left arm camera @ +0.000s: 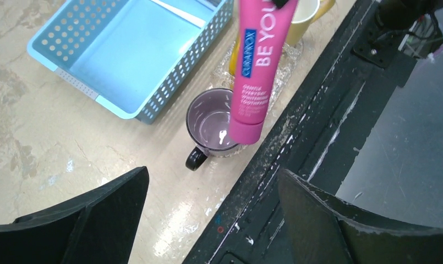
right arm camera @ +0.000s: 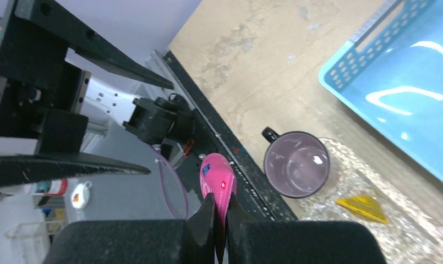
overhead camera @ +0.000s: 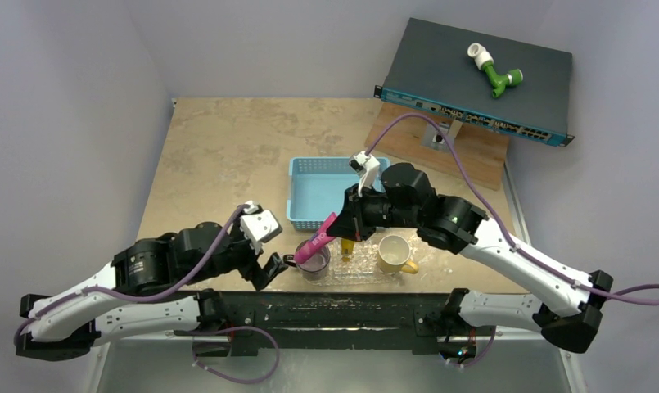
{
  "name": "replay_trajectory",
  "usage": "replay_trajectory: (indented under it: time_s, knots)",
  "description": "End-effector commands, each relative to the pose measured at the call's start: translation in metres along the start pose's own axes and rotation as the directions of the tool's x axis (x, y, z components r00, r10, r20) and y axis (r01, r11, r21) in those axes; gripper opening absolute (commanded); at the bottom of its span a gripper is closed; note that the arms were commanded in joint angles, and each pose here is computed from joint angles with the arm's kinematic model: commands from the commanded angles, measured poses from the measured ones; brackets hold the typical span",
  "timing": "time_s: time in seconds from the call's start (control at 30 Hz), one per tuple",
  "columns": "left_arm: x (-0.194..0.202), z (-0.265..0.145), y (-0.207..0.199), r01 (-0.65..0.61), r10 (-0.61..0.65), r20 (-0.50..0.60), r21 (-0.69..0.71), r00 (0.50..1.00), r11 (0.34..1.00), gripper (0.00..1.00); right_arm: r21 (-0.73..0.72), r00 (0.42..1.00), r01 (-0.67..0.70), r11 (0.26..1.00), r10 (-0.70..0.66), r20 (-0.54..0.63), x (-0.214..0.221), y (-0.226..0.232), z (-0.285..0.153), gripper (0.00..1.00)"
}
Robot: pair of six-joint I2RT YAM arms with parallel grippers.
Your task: Prepare toiletry sets of a toothbrush and toothpaste on the tray
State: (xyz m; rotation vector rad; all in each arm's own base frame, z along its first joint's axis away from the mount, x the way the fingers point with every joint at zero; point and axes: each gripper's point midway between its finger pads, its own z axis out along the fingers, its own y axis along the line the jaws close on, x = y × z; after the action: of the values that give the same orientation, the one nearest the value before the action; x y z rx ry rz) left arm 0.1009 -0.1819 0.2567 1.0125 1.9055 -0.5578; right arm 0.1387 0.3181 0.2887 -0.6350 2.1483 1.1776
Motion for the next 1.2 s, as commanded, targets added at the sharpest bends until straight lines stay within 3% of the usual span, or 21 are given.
replay_trajectory:
  time_s: [0.0, 0.3, 0.7, 1.17]
  knots:
    - [-0.027, -0.009, 0.013, 0.084, -0.078, 0.123, -0.044, 0.989, 0.995, 0.87, 0.080, 0.992, 0.113, 0.990, -0.116, 0.041, -0.016, 0.001, -0.041, 0.00]
    - [-0.028, -0.013, 0.043, 0.198, -0.167, 0.190, -0.154, 0.967, 0.968, 0.88, 0.242, 0.984, 0.176, 0.954, -0.161, -0.081, 0.001, -0.026, -0.074, 0.00]
    - [-0.016, -0.021, 0.077, 0.310, -0.248, 0.225, -0.309, 0.942, 0.899, 0.88, 0.579, 0.965, 0.257, 0.774, -0.172, -0.199, 0.015, -0.089, -0.074, 0.00]
    - [-0.007, -0.024, 0.082, 0.308, -0.245, 0.216, -0.340, 0.945, 0.889, 0.88, 0.588, 0.965, 0.260, 0.766, -0.215, -0.148, 0.011, -0.092, -0.046, 0.00]
